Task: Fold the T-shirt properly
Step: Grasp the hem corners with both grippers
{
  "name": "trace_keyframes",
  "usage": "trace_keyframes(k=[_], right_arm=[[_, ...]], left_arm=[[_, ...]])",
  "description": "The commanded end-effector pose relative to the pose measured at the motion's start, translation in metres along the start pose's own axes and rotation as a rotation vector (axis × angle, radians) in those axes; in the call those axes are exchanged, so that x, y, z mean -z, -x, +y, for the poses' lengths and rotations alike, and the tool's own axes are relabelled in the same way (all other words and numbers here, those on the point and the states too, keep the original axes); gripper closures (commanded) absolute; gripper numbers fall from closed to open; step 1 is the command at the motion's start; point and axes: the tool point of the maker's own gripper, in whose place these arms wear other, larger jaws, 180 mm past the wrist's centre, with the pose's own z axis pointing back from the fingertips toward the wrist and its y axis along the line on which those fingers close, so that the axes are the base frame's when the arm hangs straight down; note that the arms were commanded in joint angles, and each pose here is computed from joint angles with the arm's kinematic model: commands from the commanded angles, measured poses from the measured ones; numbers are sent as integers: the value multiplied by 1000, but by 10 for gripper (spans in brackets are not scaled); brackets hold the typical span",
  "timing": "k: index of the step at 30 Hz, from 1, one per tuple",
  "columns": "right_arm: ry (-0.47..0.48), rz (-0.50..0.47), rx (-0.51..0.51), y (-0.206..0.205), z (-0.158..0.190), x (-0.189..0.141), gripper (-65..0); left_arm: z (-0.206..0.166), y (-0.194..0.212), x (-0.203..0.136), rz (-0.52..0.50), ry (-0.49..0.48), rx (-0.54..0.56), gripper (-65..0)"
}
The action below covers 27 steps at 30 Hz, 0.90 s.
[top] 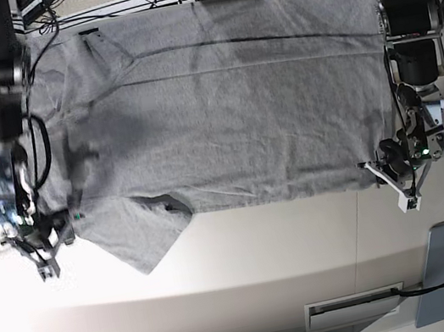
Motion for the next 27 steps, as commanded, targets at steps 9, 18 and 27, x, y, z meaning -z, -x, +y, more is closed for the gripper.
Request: trace_keyframes(k=[9, 18, 27], right_arm=[[-66, 63, -81, -43, 28, 34, -312], [-72, 152, -51, -9, 37, 48, -311], [-79, 291, -64, 42, 44, 48, 0]], left_arm=[[4, -6, -3, 6, -9, 9, 0], [4, -6, -3, 6, -8, 9, 0], [4, -5, -3, 7, -8, 8, 0]])
